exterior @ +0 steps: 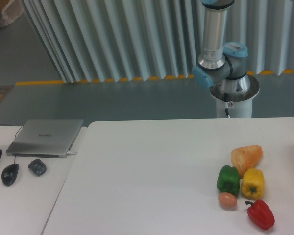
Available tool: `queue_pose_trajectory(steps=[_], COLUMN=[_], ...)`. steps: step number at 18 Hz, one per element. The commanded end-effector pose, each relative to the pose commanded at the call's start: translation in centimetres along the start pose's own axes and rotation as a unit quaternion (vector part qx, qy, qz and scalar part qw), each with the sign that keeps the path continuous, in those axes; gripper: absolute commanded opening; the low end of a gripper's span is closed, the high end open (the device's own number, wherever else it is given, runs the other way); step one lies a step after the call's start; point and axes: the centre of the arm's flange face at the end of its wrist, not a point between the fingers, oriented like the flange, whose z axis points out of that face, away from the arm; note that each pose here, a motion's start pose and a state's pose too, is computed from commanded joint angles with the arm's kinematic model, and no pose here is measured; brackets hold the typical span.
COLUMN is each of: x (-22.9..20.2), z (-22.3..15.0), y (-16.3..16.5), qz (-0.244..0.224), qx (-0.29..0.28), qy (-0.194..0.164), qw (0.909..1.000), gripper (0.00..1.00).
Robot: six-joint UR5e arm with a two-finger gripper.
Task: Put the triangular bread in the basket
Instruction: 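Move the gripper in toward the orange triangular bread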
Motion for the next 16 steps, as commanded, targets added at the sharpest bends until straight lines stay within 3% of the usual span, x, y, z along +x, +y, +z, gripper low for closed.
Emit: queue_pose_trajectory(steps=[5,8,16], x=[0.6,1.5,1.4], z=[0.5,3.3,2.1], y=[-2.1,-2.2,-5.0], qz=[0.017,0.018,0.044], qx=[0.009,0.011,-0.035], qy=[0.004,0.015,0.003], qw=[0.9998,0.9997,0.9984], gripper=[1.0,1.0,1.0])
